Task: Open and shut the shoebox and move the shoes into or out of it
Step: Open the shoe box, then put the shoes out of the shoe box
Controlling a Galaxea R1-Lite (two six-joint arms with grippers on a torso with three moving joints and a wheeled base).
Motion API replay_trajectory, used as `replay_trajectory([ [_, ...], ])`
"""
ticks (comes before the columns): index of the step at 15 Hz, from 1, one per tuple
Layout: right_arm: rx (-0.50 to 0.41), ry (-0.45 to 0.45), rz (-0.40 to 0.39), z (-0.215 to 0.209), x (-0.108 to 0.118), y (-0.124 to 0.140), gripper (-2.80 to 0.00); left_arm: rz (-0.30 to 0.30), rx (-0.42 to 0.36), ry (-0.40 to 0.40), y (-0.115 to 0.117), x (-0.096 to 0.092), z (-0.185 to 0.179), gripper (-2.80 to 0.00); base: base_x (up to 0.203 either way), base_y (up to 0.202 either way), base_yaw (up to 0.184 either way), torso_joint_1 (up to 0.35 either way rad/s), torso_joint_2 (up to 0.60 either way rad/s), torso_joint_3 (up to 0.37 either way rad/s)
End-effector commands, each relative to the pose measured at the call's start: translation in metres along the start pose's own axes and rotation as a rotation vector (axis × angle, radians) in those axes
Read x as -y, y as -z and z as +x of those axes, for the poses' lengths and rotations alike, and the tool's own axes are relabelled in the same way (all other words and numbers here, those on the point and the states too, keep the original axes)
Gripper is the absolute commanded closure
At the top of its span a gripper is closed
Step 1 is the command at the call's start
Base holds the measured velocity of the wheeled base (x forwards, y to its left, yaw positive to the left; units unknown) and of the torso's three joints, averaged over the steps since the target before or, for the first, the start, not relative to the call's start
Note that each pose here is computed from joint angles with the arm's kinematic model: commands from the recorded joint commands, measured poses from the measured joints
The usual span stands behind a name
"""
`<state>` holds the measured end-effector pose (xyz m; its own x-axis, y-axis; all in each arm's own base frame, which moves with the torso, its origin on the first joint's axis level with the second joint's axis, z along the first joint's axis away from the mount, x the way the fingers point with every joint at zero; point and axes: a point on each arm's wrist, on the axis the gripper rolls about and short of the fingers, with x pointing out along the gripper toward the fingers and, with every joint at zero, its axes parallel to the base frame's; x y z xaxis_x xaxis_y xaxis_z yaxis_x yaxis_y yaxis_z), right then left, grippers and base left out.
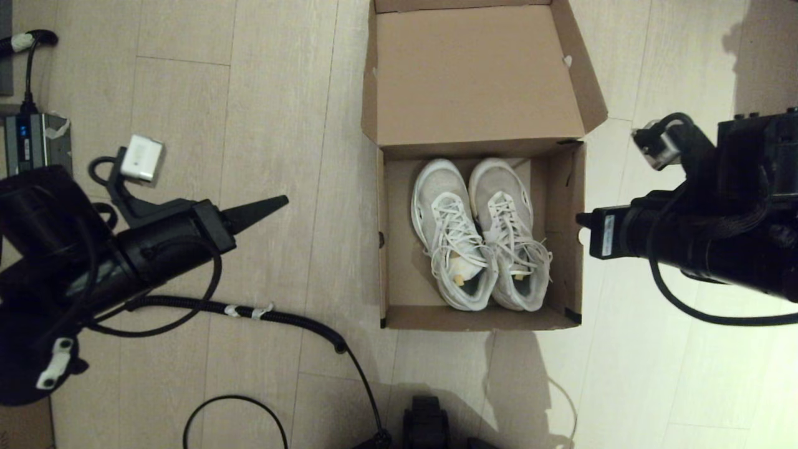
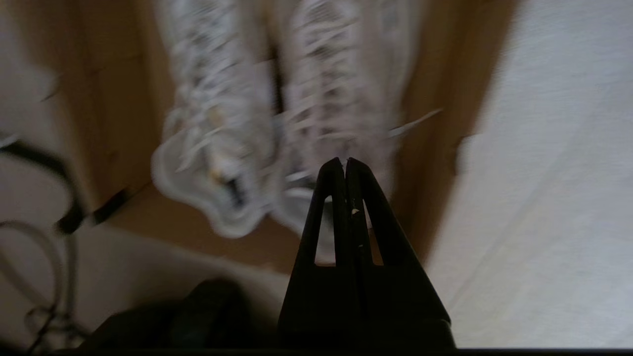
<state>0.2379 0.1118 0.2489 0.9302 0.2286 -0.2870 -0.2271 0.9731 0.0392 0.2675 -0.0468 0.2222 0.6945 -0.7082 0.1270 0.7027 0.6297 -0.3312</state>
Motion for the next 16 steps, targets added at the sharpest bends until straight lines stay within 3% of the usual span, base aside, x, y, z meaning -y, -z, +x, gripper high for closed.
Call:
replay_trajectory([
  [1, -0.056, -0.068, -0.015, 0.006, -0.022, 0.015, 0.0, 0.107, 0.119, -0.029, -0.029, 0.025, -0.03, 0.0, 0.0, 0.0, 0.0, 0.0, 0.0, 0.0],
  [3, -0.105, -0.148, -0.002, -0.006, -0.042, 0.033, 0.0, 0.151, 0.191, -0.129, -0.034, 0.038, -0.065, 0.0, 0.0, 0.0, 0.0, 0.0, 0.0, 0.0],
  [7, -0.167, -0.184, 0.023, -0.015, -0.046, 0.072, 0.0, 0.21, 0.247, -0.294, -0.015, 0.063, -0.126, 0.0, 0.0, 0.0, 0.0, 0.0, 0.0, 0.0],
  [10, -0.157, -0.184, -0.028, 0.012, -0.052, 0.102, 0.0, 0.209, 0.188, -0.351, -0.003, 0.075, -0.141, 0.0, 0.0, 0.0, 0.0, 0.0, 0.0, 0.0],
  [13, -0.111, -0.111, -0.104, 0.052, -0.061, 0.13, 0.0, 0.215, 0.145, -0.372, 0.0, 0.073, -0.141, 0.0, 0.0, 0.0, 0.0, 0.0, 0.0, 0.0],
  [14, -0.047, -0.092, -0.121, 0.063, -0.063, 0.134, -0.43, 0.214, 0.134, -0.376, 0.001, 0.07, -0.139, 0.0, 0.0, 0.0, 0.0, 0.0, 0.0, 0.0],
  [15, 0.01, -0.076, -0.146, 0.068, -0.063, 0.134, -2.8, 0.219, 0.132, -0.376, 0.0, 0.069, -0.139, 0.0, 0.0, 0.0, 0.0, 0.0, 0.0, 0.0],
  [16, 0.029, -0.054, -0.161, 0.07, -0.062, 0.133, -2.8, 0.218, 0.131, -0.376, 0.0, 0.069, -0.139, 0.0, 0.0, 0.0, 0.0, 0.0, 0.0, 0.0],
])
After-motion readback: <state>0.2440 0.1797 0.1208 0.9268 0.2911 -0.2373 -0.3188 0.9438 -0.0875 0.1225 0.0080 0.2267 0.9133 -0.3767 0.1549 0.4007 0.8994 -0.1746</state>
